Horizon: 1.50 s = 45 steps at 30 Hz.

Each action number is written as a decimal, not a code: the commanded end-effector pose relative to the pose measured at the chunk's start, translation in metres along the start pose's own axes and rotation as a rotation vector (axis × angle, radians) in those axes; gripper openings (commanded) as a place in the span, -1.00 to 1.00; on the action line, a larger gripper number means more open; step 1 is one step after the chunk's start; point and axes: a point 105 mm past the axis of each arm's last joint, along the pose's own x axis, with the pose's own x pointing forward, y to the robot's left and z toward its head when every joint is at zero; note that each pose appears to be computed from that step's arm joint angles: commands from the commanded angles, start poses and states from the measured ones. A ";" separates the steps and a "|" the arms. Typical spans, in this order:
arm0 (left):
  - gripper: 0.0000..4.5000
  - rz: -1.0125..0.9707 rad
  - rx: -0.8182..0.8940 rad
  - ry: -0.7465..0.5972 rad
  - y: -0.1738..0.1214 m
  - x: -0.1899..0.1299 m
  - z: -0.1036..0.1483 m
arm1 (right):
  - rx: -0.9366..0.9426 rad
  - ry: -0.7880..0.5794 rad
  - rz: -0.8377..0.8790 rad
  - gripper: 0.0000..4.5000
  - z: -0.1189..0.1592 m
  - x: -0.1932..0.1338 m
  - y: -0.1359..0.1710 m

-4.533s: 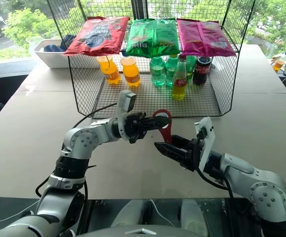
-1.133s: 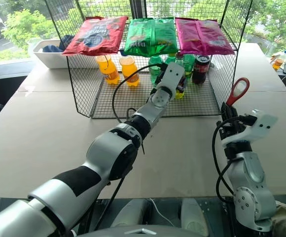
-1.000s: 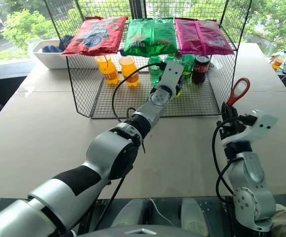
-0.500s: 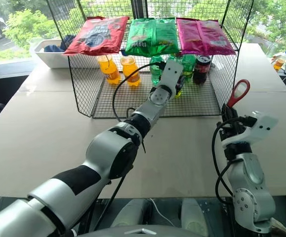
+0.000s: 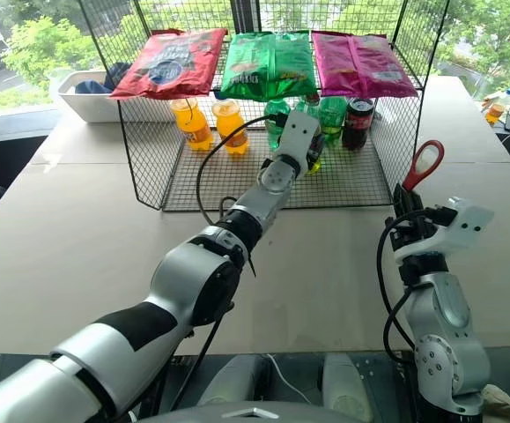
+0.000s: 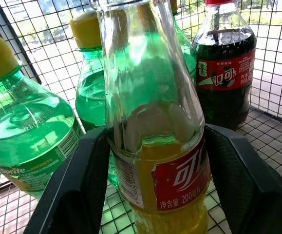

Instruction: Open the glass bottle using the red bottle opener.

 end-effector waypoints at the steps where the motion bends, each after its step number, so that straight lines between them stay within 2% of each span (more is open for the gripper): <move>1: 0.08 0.029 0.001 -0.111 0.015 0.001 0.029 | 0.006 -0.041 0.024 -1.00 0.009 0.000 0.006; 14: 0.08 0.001 -0.065 -0.099 0.025 -0.021 0.030 | 0.006 -0.034 0.018 -1.00 0.008 -0.003 0.005; 20: 0.08 -0.009 -0.025 -0.095 0.029 -0.041 0.038 | 0.010 -0.030 0.020 -1.00 0.006 -0.004 0.006; 28: 0.08 -0.004 -0.024 -0.047 0.034 -0.060 0.022 | 0.009 -0.028 0.020 -1.00 0.006 -0.004 0.006; 29: 0.52 -0.004 -0.036 -0.050 0.034 -0.061 0.022 | 0.010 -0.026 0.022 -1.00 0.006 -0.004 0.006; 32: 0.91 -0.006 -0.044 -0.064 0.032 -0.063 0.022 | 0.010 -0.022 0.025 -1.00 0.005 -0.003 0.007; 45: 0.91 -0.001 -0.048 -0.082 0.033 -0.047 0.007 | 0.010 -0.021 0.029 -1.00 0.005 -0.002 0.008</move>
